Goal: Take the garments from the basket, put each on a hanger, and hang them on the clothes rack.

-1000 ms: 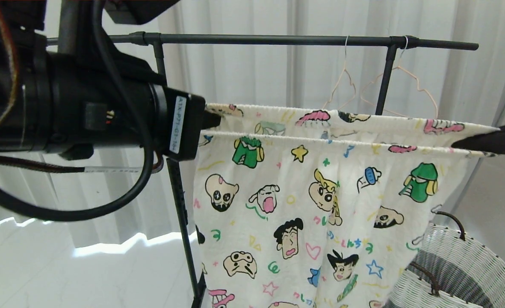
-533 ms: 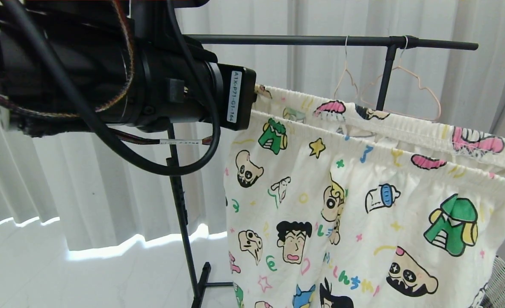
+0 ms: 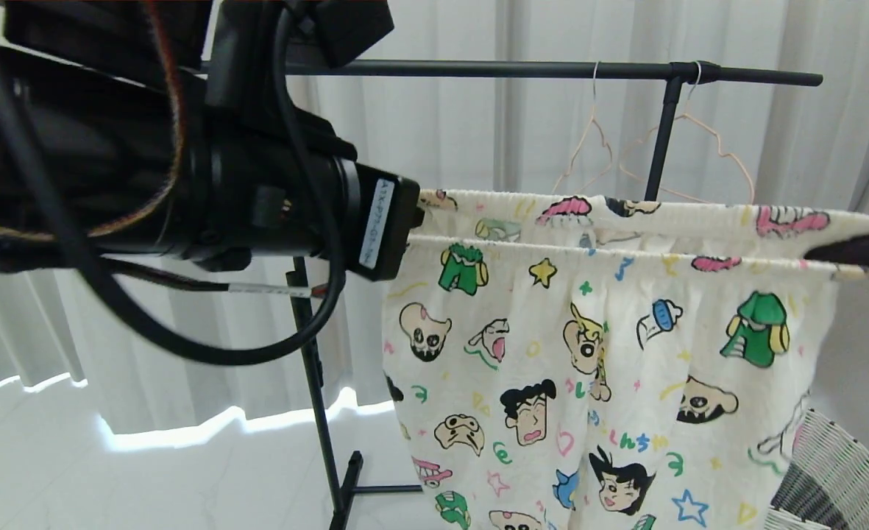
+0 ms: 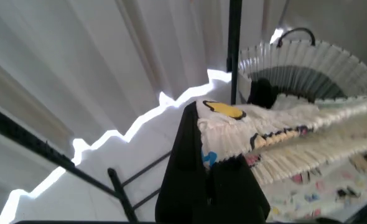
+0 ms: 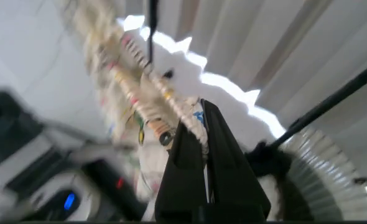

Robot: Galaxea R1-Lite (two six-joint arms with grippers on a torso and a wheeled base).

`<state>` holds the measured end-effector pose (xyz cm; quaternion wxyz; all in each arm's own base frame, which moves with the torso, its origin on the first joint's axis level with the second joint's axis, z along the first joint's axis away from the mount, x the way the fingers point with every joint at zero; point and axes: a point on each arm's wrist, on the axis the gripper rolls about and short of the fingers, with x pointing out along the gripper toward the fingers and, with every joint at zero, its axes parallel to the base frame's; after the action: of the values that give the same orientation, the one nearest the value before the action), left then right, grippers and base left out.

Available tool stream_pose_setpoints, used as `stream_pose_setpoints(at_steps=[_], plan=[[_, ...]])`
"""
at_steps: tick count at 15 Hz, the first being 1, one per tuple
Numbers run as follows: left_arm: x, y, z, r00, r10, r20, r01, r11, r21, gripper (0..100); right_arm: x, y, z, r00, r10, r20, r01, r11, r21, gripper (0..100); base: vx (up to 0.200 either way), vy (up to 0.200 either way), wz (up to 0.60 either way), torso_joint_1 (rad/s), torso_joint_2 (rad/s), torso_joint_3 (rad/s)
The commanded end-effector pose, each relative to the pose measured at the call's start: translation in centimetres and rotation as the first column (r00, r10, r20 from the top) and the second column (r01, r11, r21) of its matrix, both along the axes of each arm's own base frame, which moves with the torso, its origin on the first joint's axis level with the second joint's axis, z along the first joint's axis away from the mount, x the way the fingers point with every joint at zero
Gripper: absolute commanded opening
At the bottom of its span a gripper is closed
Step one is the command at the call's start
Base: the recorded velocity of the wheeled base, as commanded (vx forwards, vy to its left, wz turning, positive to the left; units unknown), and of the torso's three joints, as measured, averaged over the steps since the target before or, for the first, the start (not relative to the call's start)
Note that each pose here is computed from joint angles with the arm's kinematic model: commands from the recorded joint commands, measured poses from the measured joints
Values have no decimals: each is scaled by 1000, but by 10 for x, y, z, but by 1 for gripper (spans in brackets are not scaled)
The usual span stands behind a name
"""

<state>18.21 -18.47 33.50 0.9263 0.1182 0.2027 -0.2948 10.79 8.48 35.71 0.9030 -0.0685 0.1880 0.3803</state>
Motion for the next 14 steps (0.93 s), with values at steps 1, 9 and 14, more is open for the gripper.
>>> stream_pose_setpoints(at_steps=[1,9,14], plan=[[-32,19,11,999,-44,-21,45,999,2,0,39,18,-5,998,-59,21,59,998,9,0,0,0,0,0,0,0],[-103,40,8,931,-351,-100,341,934,-107,0,78,62,0,985,47,168,-70,988,137,0,0,0,0,0,0,0],[-110,43,10,922,-377,-90,366,923,-114,0,79,63,-1,985,44,164,-66,989,131,0,0,0,0,0,0,0]])
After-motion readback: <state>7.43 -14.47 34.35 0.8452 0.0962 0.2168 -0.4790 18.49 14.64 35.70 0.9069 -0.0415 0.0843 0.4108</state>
